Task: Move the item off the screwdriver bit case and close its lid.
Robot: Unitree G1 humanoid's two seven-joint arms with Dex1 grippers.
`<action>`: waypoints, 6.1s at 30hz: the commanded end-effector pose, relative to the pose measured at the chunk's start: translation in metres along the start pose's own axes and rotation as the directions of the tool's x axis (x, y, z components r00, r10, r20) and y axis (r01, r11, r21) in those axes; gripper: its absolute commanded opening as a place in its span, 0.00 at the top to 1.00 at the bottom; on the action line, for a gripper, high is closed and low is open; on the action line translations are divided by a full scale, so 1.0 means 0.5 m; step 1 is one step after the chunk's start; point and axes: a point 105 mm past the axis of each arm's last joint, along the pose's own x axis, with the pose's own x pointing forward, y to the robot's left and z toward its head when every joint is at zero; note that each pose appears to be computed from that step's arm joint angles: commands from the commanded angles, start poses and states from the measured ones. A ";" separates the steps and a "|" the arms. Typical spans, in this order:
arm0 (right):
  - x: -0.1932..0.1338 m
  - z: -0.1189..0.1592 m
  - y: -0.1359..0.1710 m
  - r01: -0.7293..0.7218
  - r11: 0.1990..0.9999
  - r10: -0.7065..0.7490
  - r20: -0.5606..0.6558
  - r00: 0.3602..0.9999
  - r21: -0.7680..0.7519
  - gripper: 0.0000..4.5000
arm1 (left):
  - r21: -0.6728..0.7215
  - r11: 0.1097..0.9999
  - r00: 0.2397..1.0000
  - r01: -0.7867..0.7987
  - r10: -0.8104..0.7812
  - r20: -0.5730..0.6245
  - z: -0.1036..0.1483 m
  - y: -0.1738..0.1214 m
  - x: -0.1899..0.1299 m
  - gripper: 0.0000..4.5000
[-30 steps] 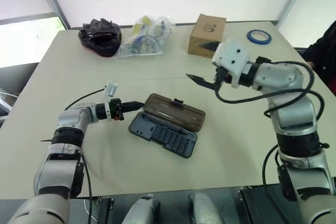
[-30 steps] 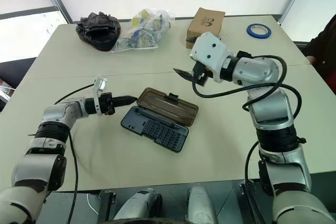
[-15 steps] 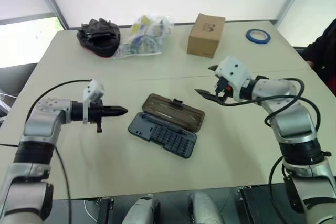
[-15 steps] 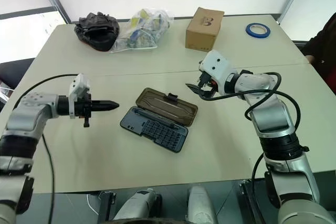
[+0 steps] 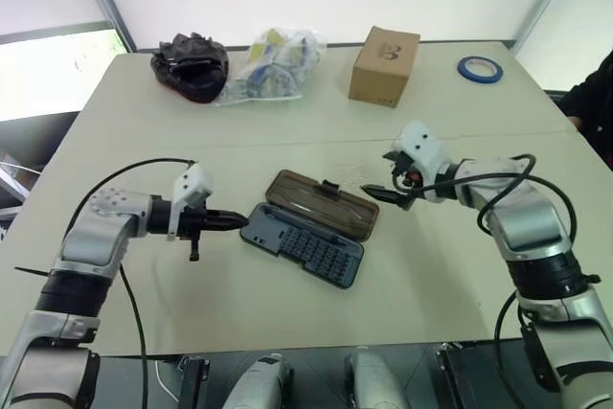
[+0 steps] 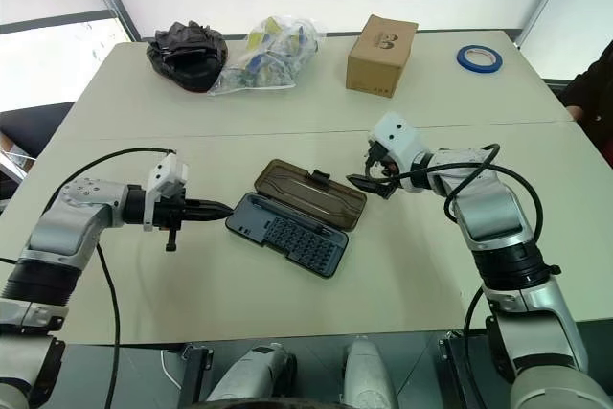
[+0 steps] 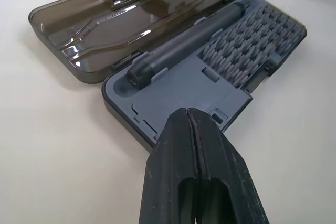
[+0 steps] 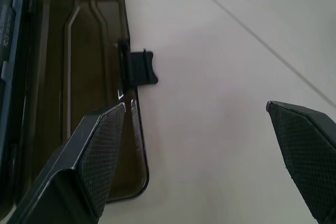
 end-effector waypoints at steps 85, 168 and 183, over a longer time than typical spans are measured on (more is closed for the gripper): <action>0.058 0.061 -0.002 -0.078 0.780 0.032 -0.084 0.996 -0.621 0.06 | 0.009 0.997 0.987 -0.074 0.072 0.141 0.059 -0.030 0.003 1.00; 0.035 0.091 0.071 -0.023 0.828 0.048 0.030 0.998 -0.561 0.99 | -0.254 0.966 0.963 0.051 0.020 0.270 0.057 -0.070 0.073 1.00; 0.042 0.090 0.068 0.006 0.814 0.025 0.046 0.999 -0.581 0.99 | -0.318 0.860 0.848 -0.399 0.478 0.230 0.081 0.164 0.048 1.00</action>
